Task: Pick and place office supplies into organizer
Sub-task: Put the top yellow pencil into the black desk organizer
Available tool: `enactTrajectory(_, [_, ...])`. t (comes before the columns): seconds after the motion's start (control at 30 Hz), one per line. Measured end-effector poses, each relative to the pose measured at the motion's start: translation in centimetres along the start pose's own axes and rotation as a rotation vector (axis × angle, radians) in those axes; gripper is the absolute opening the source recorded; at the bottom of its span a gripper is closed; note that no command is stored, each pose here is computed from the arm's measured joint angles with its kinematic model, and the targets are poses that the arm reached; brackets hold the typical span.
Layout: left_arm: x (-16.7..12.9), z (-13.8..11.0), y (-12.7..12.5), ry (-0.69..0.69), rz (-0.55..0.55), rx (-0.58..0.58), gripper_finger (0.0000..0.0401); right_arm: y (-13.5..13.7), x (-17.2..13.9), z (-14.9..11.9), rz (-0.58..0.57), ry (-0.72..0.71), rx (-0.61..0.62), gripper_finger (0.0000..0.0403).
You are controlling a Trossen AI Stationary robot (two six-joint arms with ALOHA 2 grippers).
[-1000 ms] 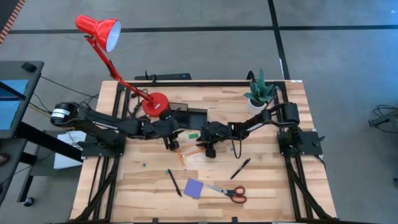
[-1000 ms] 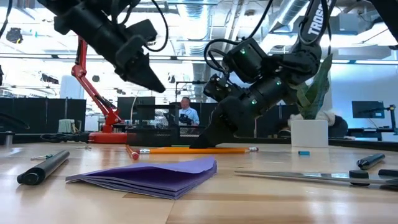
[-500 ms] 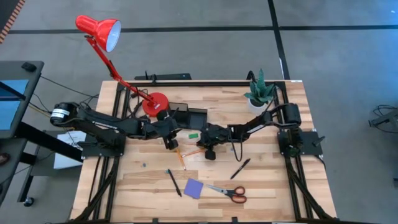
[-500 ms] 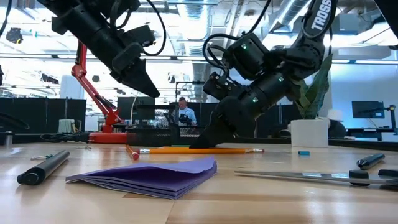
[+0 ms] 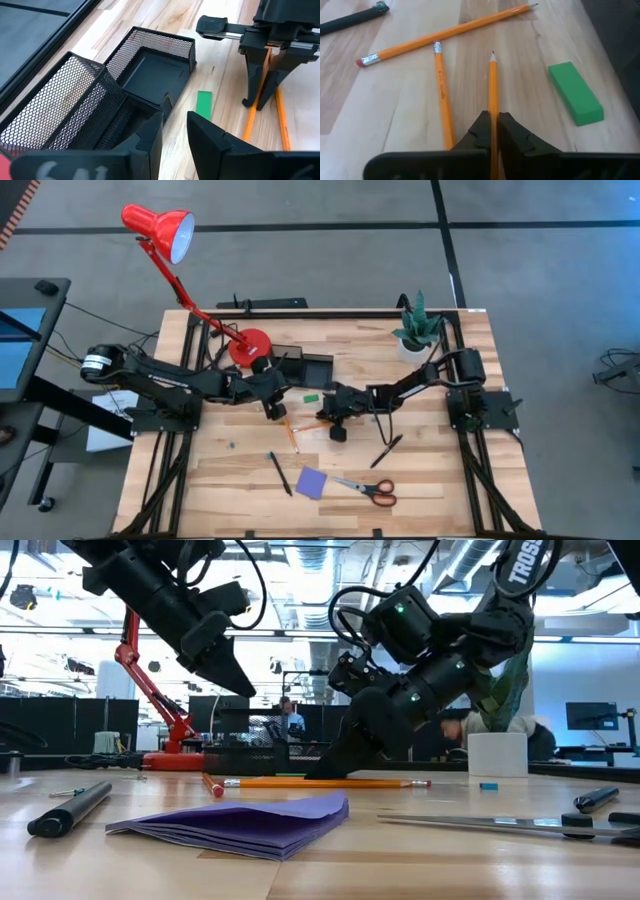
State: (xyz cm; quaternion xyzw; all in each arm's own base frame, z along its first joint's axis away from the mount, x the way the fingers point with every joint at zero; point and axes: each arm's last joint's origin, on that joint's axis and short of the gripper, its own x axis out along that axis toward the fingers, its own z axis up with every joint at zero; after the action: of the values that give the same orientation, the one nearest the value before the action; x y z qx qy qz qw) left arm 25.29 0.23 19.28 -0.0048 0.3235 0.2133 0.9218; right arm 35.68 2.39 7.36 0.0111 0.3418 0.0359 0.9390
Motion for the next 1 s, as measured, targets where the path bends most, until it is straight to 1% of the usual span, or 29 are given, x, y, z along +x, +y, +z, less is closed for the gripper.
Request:
enactTrajectory(0.17, [0.0, 0.0, 0.0, -0.001, 0.004, 0.0, 0.0082, 0.4, 0.0, 0.1, 0.009, -0.019, 0.004, 0.0004])
enactTrajectory(0.37, [0.0, 0.1, 0.2, -0.016, 0.083, 0.0, 0.0082, 0.5, 0.0, 0.5, 0.014, -0.075, 0.005, 0.0003])
enactTrajectory(0.63, [0.0, 0.1, 0.2, -0.016, 0.078, 0.0, 0.0082, 0.6, -0.4, 1.6, 0.017, -0.148, -0.022, 0.0007])
enactTrajectory(0.7, [0.0, 0.1, 0.2, -0.019, 0.078, -0.002, 0.0082, 0.5, -0.8, 2.1, -0.005, -0.161, -0.025, 0.0007])
enactTrajectory(0.83, [0.0, 0.1, 0.2, -0.022, 0.09, -0.002, 0.0082, 0.5, -2.3, 3.9, -0.038, -0.239, -0.057, 0.0005])
enactTrajectory(0.93, [-0.4, 0.4, 0.5, -0.047, 0.131, -0.009, 0.0082, 0.5, -4.1, 5.7, -0.113, -0.307, -0.099, 0.0005])
enactTrajectory(1.0, [-1.0, 0.8, 0.8, -0.083, 0.173, -0.026, 0.0082, 0.3, -5.6, 7.0, -0.192, -0.361, -0.127, 0.0005])
